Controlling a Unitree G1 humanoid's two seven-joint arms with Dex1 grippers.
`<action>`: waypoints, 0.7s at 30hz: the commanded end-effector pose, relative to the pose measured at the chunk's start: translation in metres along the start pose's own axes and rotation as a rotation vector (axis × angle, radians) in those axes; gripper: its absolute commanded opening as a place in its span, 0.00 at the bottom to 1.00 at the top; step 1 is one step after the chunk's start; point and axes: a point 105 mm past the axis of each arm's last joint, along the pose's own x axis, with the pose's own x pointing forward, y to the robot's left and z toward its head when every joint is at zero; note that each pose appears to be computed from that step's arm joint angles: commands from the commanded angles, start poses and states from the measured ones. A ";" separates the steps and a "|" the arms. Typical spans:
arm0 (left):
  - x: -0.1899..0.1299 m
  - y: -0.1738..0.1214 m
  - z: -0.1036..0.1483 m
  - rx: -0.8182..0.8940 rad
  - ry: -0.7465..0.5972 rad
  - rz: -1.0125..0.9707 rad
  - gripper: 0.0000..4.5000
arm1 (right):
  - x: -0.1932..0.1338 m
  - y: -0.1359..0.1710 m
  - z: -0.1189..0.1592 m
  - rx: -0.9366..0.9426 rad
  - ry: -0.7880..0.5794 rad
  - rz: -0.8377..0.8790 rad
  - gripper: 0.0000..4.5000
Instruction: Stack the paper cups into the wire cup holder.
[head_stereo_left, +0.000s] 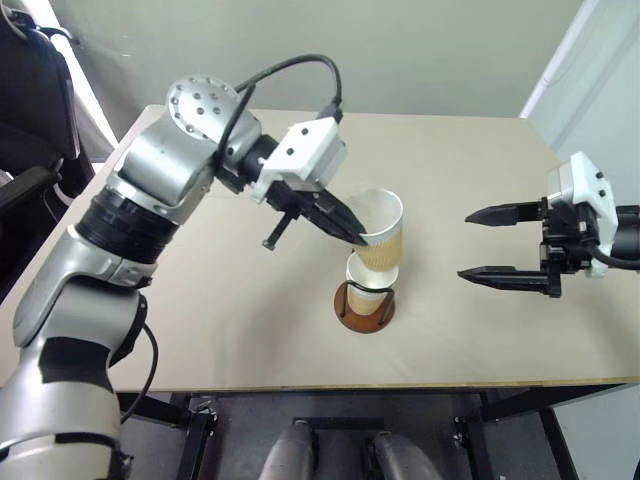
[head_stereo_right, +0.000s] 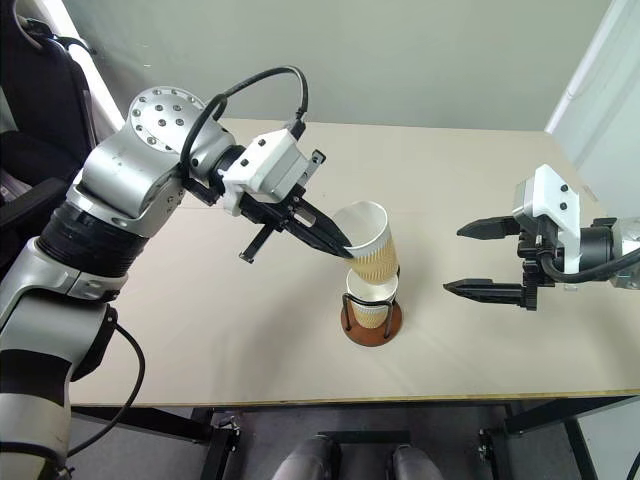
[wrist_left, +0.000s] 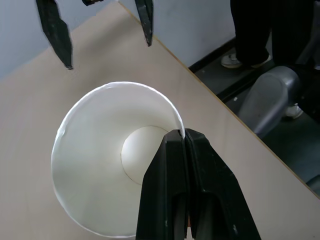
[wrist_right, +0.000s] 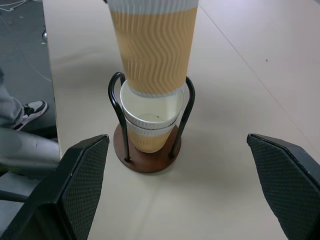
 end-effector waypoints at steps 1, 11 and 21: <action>0.000 -0.003 -0.002 0.054 0.051 -0.028 0.01 | -0.010 -0.001 0.014 -0.057 -0.017 -0.041 1.00; 0.005 0.002 -0.015 0.081 0.087 -0.017 0.54 | -0.008 -0.002 0.014 -0.052 -0.018 -0.041 1.00; -0.026 0.018 -0.006 -0.087 -0.103 0.237 1.00 | -0.001 -0.001 0.011 -0.024 -0.031 0.010 1.00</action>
